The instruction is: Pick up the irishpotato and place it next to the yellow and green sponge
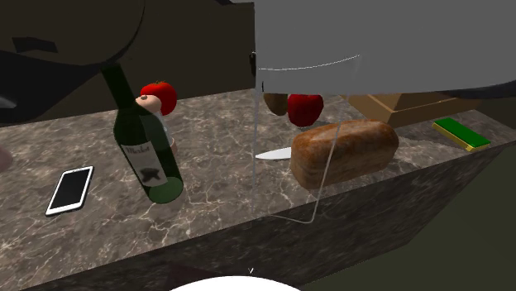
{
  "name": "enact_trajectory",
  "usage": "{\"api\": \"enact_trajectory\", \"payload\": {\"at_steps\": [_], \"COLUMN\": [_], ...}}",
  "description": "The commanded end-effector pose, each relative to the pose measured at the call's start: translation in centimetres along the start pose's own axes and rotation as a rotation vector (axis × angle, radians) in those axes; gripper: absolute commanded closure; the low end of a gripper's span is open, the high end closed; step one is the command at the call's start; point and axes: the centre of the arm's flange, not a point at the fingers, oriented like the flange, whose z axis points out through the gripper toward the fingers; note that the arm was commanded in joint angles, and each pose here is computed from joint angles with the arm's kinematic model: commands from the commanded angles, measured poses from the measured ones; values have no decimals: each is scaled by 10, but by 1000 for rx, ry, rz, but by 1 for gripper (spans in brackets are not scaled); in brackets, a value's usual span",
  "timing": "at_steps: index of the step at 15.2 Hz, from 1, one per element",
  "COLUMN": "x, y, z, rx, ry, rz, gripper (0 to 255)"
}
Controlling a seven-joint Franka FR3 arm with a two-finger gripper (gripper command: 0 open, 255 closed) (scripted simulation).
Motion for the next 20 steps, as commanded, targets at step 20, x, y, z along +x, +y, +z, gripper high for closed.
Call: {"api": "enact_trajectory", "payload": {"at_steps": [20], "x": [14], "y": [277], "z": [15], "rx": [0], "ry": [0], "rz": [-2], "gripper": [255]}}
